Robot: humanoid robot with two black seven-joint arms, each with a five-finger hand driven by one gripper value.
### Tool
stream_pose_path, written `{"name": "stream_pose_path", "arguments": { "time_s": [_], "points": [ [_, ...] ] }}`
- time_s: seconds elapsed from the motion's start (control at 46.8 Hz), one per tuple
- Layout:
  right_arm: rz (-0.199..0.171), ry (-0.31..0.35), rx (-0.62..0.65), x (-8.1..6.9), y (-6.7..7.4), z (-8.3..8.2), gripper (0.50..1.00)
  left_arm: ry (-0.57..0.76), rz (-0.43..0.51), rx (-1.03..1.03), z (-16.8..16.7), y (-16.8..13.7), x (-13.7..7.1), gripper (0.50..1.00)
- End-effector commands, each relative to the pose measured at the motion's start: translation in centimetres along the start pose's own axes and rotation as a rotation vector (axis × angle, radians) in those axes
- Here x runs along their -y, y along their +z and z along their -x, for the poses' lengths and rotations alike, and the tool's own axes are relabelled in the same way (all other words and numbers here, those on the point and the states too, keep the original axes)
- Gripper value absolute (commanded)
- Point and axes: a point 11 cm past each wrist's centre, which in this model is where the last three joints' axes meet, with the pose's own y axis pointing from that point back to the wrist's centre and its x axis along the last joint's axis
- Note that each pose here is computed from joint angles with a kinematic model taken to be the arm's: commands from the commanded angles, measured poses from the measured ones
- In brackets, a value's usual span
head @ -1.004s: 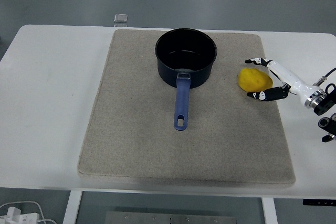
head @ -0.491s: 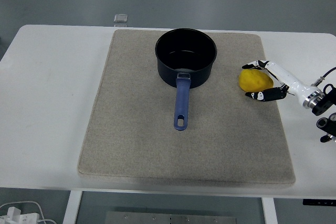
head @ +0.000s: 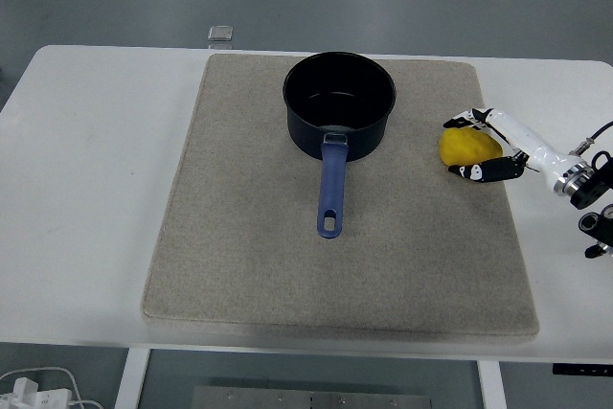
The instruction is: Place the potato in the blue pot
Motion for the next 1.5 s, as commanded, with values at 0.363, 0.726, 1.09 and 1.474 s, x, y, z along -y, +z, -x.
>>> {"name": "stream_pose_path", "arguments": {
  "time_s": [0.363,0.726,1.09,1.474],
  "points": [
    [0.002,0.013,-0.009,0.0,0.1,-0.3,0.500,0.000,0.000,0.000,0.0,0.0,0.0,0.999],
    [-0.016,0.060,0.047,0.6,-0.8,-1.2,0.500,0.002,0.001,-0.002,-0.1,0.0,0.0,0.999],
    [-0.074,0.084,0.124,2.8,-4.1,-4.6,0.500,0.000,-0.001,0.000,0.0,0.0,0.0,0.999],
    [-0.232,0.048,0.128,7.3,-12.8,-7.0,0.500,-0.010,-0.002,0.003,0.3,0.0,0.0,0.999]
  ]
}}
